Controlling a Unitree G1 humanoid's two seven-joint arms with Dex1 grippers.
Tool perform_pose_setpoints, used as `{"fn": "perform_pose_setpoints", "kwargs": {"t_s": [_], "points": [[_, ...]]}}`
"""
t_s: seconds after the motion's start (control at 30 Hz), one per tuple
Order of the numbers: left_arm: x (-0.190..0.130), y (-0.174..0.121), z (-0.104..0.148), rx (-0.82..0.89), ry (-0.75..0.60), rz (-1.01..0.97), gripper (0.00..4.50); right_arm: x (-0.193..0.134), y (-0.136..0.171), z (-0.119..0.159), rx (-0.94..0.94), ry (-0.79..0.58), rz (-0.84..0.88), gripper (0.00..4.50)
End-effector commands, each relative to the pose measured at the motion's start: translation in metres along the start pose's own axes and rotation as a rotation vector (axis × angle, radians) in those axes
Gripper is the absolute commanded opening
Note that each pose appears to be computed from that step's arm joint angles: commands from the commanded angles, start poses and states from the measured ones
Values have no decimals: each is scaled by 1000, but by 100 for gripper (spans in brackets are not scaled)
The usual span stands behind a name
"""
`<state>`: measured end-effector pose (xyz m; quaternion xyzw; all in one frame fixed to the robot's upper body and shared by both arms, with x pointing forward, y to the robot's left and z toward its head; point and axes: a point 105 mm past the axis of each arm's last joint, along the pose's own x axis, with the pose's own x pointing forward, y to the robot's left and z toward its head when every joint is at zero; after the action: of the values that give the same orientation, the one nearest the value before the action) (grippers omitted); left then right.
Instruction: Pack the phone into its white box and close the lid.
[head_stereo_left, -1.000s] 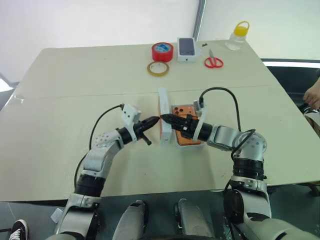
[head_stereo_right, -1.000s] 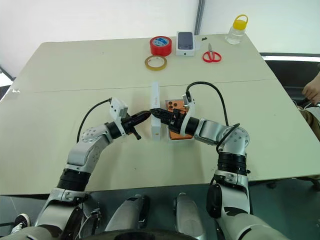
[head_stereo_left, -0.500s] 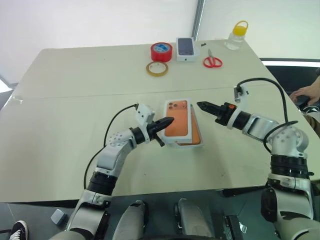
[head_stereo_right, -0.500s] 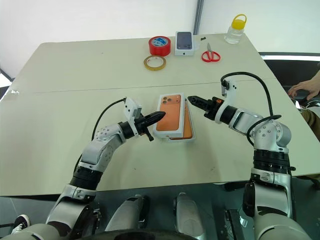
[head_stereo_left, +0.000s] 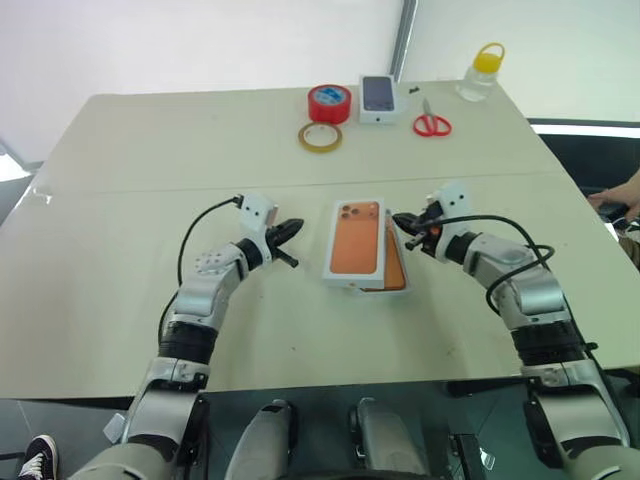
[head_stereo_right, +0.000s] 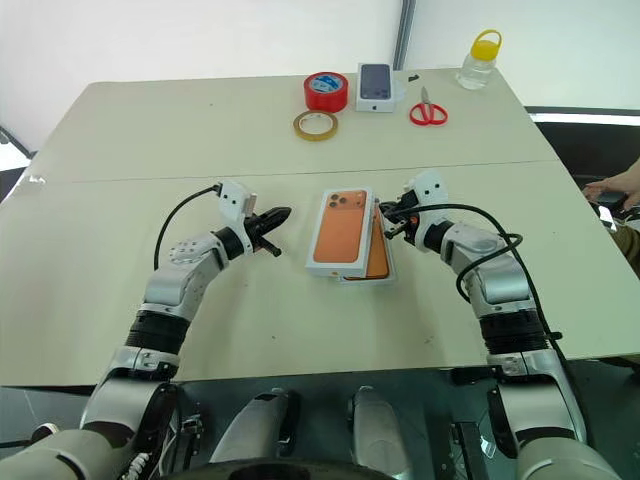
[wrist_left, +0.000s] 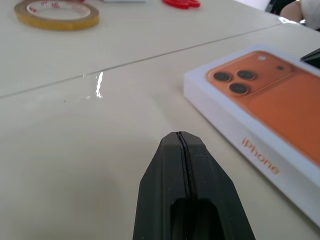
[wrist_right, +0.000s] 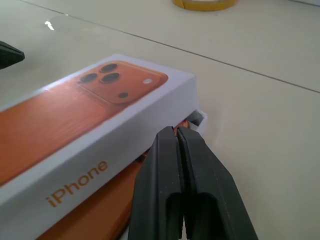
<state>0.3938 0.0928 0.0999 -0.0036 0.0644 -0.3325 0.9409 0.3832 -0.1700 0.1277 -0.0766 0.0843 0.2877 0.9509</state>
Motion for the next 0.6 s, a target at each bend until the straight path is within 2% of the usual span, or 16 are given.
{"fn": "perform_pose_setpoints", "kwargs": {"t_s": [0.03, 0.1, 0.23, 0.6], "points": [[10, -11, 4, 66, -1, -38, 0, -1, 2, 16, -103, -45, 11, 9], [13, -23, 2, -8, 2, -100, 0, -3, 8, 14, -75, -40, 47, 9], [14, -36, -3, 22, 25, -147, 0, -10, 10, 10, -166, -9, 58, 9], [18, -63, 13, -30, -32, -219, 0, -19, 19, 12, -190, -17, 101, 9]]}}
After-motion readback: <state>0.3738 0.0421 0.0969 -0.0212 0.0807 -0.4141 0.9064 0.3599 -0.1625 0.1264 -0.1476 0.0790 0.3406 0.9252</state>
